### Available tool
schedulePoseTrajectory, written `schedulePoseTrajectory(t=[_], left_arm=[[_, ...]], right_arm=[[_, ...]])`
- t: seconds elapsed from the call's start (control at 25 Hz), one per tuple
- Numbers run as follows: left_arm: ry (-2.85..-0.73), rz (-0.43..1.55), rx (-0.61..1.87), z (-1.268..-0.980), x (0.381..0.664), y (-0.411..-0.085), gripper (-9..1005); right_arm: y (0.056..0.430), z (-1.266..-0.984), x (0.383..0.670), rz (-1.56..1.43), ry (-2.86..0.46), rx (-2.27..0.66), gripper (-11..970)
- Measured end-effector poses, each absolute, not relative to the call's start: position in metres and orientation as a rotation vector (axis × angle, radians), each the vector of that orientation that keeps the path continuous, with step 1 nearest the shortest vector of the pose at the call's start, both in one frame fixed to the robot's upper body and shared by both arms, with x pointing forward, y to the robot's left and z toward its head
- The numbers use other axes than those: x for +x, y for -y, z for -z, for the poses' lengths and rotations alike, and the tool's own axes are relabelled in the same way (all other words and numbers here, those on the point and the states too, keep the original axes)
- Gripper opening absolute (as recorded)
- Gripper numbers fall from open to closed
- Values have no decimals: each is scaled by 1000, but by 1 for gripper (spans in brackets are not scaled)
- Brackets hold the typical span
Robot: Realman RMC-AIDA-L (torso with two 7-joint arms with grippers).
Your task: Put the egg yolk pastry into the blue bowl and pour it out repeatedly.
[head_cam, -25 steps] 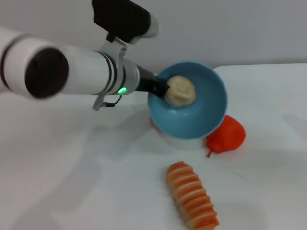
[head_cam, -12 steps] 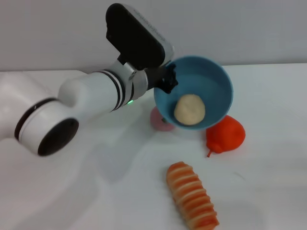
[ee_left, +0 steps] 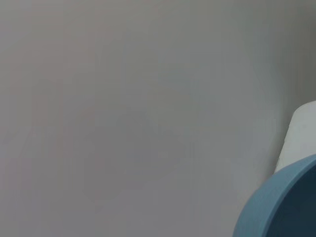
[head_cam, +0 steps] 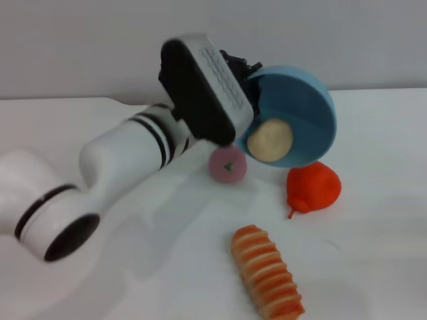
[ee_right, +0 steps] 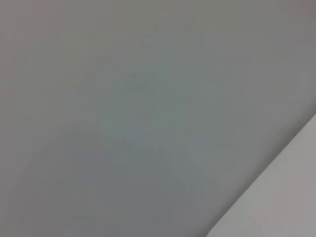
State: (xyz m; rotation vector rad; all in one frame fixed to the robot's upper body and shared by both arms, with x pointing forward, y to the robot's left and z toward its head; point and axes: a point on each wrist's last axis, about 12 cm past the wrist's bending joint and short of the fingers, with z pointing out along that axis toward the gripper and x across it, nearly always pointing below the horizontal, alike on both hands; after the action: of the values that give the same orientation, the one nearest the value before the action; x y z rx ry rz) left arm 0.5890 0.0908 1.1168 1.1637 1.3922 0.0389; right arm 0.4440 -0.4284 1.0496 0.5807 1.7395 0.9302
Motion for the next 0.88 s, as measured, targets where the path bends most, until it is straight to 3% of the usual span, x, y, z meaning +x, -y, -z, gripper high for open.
schedulePoseTrajectory(t=[0.2,0.48,0.88], left_arm=[[-1153,-118,1204,-1104,570,-94,0],[-1002,-197,1272,-1087,550,-89,0],[-984,-158,1071,-1086,526,-83,0]], right_arm=[[428,-1047,445,-920,-1740,598,378],[431,-1047,444,-906,-1718,629,378],[434,-1048,446,-893,-1716,635,378]])
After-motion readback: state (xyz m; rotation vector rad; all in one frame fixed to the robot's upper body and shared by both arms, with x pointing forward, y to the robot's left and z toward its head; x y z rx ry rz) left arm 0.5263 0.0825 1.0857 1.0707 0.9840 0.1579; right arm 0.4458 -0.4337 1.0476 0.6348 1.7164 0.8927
